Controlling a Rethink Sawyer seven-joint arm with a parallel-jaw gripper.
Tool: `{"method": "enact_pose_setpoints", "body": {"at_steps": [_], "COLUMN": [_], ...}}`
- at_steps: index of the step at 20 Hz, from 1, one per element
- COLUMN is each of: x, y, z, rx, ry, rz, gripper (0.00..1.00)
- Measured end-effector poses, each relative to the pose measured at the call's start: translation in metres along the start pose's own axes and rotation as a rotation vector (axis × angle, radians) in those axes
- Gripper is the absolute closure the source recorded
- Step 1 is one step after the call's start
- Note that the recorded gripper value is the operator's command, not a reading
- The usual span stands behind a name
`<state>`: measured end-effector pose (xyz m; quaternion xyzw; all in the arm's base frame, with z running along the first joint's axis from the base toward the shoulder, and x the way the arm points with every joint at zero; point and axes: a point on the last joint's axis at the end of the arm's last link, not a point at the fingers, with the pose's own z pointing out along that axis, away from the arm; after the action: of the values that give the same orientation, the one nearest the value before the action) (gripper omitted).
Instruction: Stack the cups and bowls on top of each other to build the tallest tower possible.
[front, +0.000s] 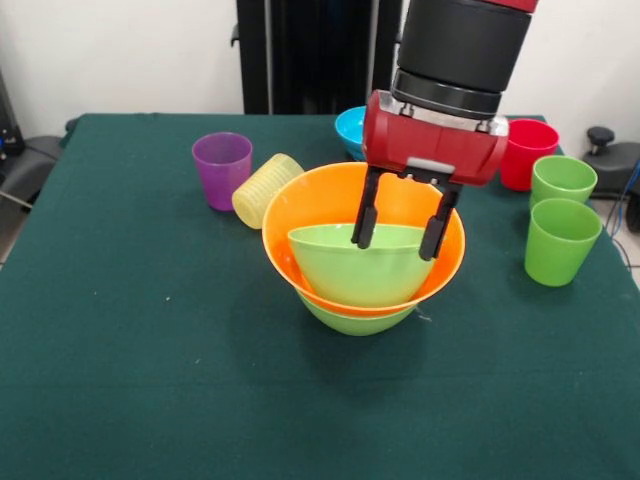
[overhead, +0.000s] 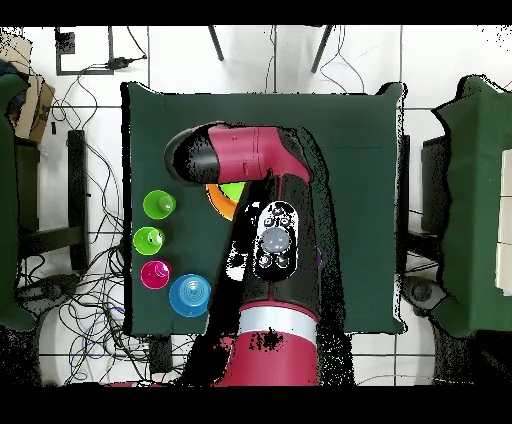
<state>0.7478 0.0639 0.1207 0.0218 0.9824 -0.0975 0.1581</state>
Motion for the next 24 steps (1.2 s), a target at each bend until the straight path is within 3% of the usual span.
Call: {"method": "enact_pose_setpoints", "body": {"at_steps": [8,24], "x": [0.013,0.02], "y": [-0.007,-0.008], "z": [0.006,0.013], "rx": [0.015,0.013], "ry": [0.017,-0.027], "rz": [0.0,-0.004], "gripper": [0.0,0.0]}}
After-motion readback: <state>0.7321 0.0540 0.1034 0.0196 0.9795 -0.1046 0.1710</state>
